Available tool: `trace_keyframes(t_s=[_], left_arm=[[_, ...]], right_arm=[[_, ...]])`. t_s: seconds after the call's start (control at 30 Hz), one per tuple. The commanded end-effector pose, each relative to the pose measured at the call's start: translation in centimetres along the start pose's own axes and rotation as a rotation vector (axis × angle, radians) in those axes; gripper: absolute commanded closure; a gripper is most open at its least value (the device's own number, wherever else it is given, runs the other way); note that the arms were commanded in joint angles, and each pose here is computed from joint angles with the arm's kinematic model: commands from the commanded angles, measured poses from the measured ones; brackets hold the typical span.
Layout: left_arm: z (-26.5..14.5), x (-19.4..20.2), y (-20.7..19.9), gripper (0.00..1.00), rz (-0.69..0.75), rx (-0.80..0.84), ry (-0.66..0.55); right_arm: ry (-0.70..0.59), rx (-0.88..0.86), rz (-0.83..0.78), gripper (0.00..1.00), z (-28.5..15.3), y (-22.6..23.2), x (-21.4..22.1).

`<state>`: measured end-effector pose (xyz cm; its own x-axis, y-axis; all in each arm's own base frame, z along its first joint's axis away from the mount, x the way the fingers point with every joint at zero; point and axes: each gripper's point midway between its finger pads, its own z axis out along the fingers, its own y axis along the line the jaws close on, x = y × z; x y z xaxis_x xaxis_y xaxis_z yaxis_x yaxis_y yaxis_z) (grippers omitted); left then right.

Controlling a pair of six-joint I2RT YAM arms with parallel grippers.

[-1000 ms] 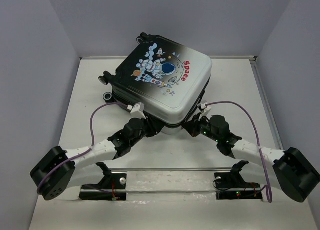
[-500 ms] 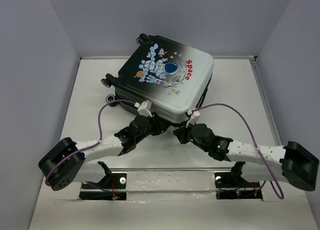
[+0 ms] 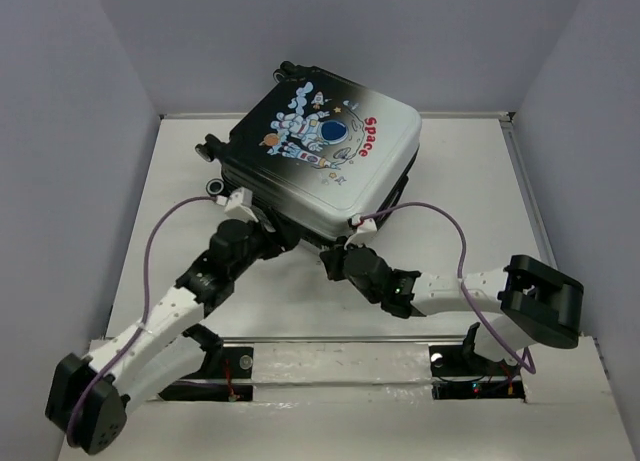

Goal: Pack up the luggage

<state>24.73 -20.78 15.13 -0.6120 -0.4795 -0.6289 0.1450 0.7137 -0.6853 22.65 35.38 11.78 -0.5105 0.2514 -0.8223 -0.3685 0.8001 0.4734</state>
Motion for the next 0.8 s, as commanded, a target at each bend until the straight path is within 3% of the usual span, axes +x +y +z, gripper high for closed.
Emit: trace_keyframes(t_s=[0.0,0.1,0.13,0.2,0.3,0.47,0.77], left_arm=[[-4.8,-8.3,-1.1,0.09,0.099,-0.011,-0.098],[-5.6,-11.6,-1.4,0.04,0.131,-0.037,-0.08],[-5.5,-13.7,0.0,0.03,0.116,-0.073,-0.117],[-4.3,-14.7,1.1,0.04,0.052,-0.036,-0.082],[-3.6,-18.6,4.6,0.05,-0.045,-0.106,-0.177],[-3.0,-23.6,6.6,0.04,-0.084,-0.149,-0.342],[-0.3,-29.4,8.4,0.04,-0.126,-0.193,-0.418]], right_arm=[[0.064,-0.063,0.064,0.93,-1.3,0.9,2.0],[0.066,-0.067,0.064,0.93,-1.8,0.8,1.9],[0.072,-0.058,0.06,0.93,-1.9,0.4,2.1],[0.078,-0.048,0.053,0.93,-2.0,0.2,2.2],[0.095,-0.053,0.047,0.93,-2.1,0.2,2.5],[0.107,-0.085,0.052,0.93,-2.4,0.5,2.9],[0.111,-0.095,0.046,0.93,-2.7,0.3,3.1]])
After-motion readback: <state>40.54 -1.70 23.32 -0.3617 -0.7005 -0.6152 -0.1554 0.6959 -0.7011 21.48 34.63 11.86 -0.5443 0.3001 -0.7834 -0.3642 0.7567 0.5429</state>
